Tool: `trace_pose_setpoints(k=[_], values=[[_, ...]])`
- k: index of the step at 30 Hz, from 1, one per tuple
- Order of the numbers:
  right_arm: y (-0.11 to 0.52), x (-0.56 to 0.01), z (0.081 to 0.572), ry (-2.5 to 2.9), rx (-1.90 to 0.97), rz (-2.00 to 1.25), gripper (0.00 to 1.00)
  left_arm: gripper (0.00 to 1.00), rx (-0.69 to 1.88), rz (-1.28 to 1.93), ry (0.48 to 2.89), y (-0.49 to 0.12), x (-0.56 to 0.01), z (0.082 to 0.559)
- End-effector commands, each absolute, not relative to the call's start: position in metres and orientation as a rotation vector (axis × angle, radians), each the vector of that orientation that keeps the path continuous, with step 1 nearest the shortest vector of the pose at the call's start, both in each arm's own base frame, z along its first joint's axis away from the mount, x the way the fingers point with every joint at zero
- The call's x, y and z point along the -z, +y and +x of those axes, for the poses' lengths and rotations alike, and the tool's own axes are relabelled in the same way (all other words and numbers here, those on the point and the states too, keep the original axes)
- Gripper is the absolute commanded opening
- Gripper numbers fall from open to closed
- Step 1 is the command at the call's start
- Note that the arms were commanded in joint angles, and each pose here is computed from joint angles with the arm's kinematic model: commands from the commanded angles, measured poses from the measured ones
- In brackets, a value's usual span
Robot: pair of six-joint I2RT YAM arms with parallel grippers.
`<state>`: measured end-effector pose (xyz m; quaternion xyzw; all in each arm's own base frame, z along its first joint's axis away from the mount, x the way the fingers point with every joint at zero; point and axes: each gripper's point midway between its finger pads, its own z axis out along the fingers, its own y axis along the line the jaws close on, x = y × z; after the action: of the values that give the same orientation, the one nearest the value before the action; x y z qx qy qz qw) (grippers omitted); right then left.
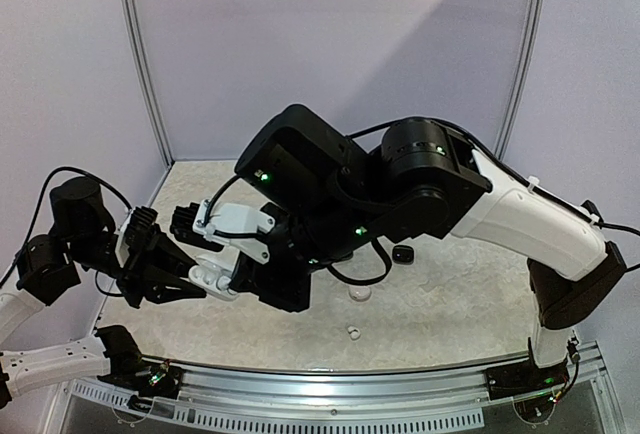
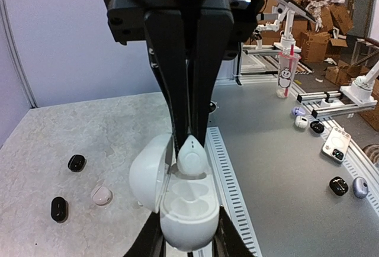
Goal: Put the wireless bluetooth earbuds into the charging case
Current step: Insert the right earbud into the right side groove of the charging case.
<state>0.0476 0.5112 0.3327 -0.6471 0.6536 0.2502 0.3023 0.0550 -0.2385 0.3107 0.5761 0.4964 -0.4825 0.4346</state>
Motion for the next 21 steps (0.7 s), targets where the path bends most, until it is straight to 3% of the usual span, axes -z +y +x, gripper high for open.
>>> trace_pose_setpoints(k=[1,11,21], values=[[0.511,-0.316,0.047,1.755,-0.612,-1.764,0.00,0.00,1.209,1.435,1.180,-0.240,-0.325,0.051],[0.514,-0.320,0.057,1.742,-0.563,-1.717,0.25,0.00,1.219,1.435,1.187,-0.239,-0.324,0.050],[0.516,-0.354,0.063,1.673,-0.622,-1.605,0.27,0.00,1.220,1.410,1.217,-0.239,-0.320,0.053]])
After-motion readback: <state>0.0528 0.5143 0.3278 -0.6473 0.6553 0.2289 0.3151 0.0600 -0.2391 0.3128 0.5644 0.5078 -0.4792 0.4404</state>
